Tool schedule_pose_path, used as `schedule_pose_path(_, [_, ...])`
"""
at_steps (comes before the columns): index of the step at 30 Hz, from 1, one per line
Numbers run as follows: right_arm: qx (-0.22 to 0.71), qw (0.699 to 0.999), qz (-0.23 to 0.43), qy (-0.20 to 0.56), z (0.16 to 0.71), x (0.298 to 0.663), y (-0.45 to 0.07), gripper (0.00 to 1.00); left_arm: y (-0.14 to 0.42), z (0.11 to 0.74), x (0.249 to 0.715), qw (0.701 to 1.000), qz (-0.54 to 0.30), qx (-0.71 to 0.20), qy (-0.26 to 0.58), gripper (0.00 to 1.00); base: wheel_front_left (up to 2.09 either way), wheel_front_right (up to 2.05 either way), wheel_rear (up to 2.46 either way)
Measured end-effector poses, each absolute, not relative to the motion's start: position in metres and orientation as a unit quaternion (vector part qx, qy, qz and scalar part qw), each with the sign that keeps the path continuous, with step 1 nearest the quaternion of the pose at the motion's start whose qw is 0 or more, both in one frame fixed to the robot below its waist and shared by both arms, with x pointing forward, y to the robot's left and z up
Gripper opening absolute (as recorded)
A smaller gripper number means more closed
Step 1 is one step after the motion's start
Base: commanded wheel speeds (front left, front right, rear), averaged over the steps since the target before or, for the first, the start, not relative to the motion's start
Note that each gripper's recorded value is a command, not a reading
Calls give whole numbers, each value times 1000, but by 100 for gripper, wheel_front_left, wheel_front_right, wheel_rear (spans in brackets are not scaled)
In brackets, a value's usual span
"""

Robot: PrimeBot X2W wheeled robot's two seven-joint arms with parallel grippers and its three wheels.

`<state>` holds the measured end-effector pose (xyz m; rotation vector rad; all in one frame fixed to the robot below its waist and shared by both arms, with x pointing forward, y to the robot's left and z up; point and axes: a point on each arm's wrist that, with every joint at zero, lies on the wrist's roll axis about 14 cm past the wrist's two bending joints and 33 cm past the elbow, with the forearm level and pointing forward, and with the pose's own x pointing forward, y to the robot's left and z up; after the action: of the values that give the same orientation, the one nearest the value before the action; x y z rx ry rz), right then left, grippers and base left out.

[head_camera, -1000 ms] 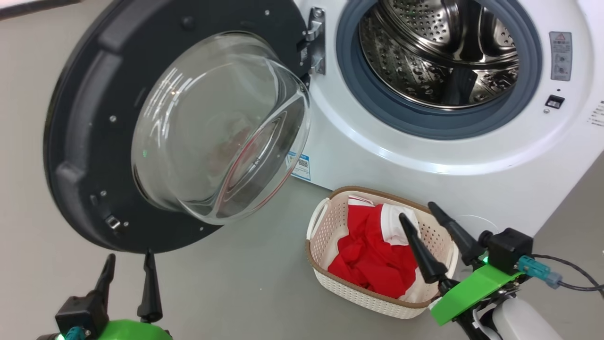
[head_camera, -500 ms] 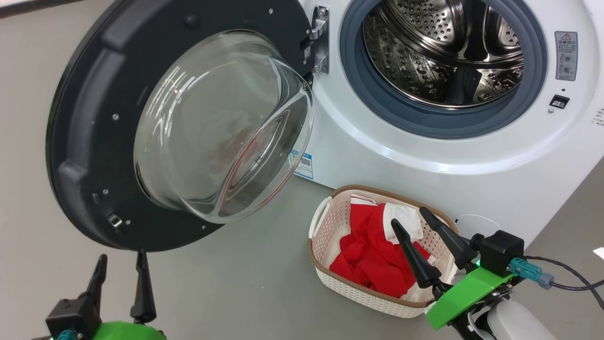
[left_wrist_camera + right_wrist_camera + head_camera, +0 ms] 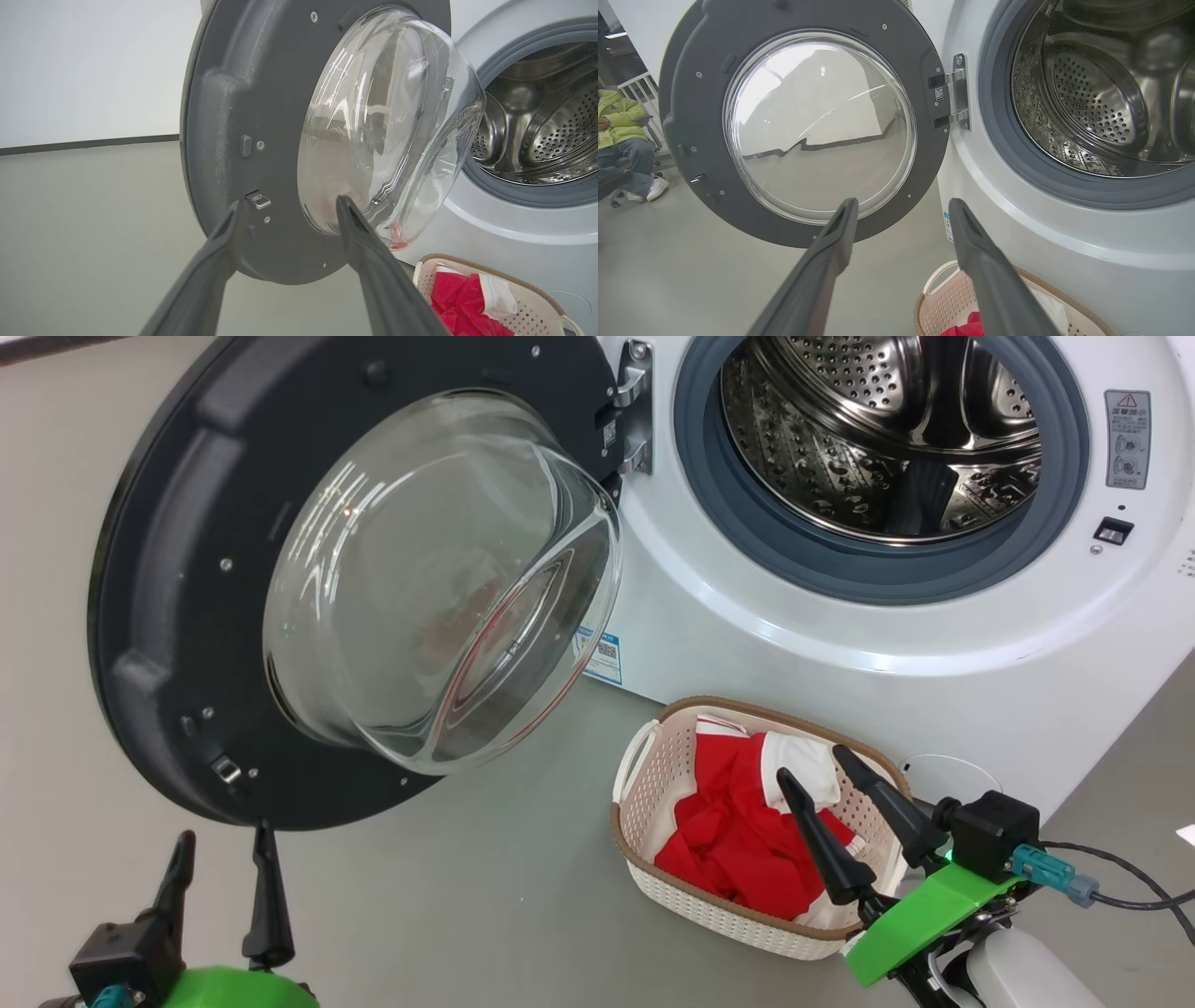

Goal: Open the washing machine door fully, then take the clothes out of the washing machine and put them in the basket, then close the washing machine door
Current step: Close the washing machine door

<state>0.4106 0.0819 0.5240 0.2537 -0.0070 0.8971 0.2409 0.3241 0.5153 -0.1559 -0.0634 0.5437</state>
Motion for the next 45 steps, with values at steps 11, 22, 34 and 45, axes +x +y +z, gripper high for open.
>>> schedule_pose_path(11, [123, 895, 430, -4, 524, 412, 80, 100, 324, 516, 241, 959, 269, -80, -32, 74, 0, 0, 0])
schedule_pose_path(22, [125, 897, 424, -5, 525, 416, 78, 100, 323, 522, 243, 960, 265, -78, -41, 0, 0, 0, 0])
schedule_pose_path(34, [128, 897, 423, -4, 524, 417, 78, 100, 328, 575, 242, 962, 244, -63, -107, 0, 0, 0, 0])
schedule_pose_path(45, [129, 898, 421, -3, 522, 421, 77, 100, 357, 667, 235, 952, 227, -71, -193, 0, 0, 0, 0])
